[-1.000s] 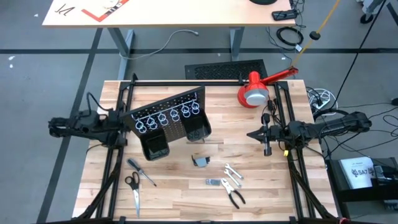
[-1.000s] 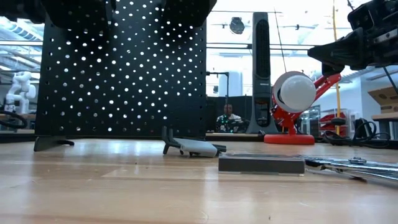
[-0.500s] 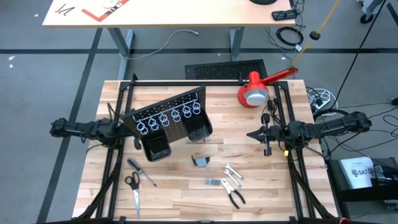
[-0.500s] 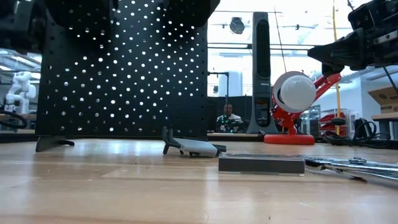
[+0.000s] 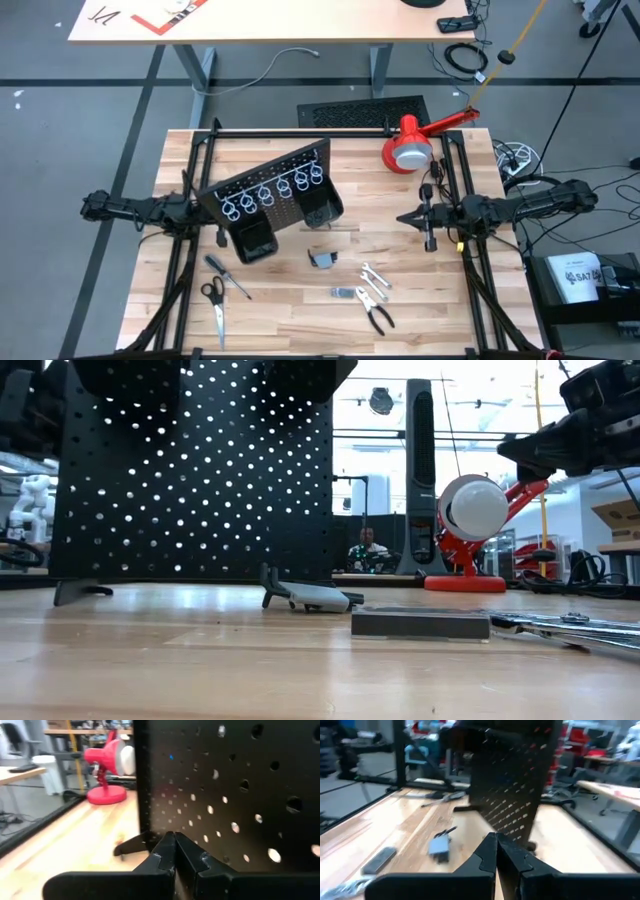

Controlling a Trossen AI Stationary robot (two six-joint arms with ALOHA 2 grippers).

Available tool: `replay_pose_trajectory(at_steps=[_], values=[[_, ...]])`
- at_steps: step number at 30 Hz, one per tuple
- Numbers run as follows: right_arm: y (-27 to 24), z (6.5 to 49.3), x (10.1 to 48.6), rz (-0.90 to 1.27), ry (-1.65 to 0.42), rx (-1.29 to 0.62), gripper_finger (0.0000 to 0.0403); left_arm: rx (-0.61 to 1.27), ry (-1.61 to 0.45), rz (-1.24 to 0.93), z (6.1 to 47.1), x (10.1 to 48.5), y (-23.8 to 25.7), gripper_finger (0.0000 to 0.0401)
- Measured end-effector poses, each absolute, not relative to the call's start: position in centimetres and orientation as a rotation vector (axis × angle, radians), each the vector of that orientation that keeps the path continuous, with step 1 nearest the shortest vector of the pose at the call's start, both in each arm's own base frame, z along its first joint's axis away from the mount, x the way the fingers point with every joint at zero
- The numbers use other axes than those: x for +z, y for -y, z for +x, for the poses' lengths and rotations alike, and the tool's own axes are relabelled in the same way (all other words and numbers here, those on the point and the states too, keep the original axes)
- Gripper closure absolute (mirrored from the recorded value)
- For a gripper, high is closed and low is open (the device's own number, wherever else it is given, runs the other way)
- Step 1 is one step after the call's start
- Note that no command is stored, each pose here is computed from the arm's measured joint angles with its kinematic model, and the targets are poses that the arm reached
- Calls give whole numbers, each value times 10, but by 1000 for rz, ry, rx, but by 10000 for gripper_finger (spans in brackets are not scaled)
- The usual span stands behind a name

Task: Hang tools onto peg board
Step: Return to Home Position

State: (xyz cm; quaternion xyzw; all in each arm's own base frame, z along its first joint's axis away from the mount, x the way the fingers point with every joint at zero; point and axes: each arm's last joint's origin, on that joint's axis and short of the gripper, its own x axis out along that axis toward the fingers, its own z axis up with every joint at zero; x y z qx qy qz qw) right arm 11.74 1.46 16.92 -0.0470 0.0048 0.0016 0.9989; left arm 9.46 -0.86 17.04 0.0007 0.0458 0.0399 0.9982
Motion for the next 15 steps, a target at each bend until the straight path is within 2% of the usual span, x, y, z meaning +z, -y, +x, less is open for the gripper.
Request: replay_pose_trajectory(at_steps=[5,15], values=[[-17,117,166,-76,-43,90,403,11,-96,1,95,170,11,397],[-16,117,163,-52,-77,62,403,-7,-99,-3,95,169,11,397]])
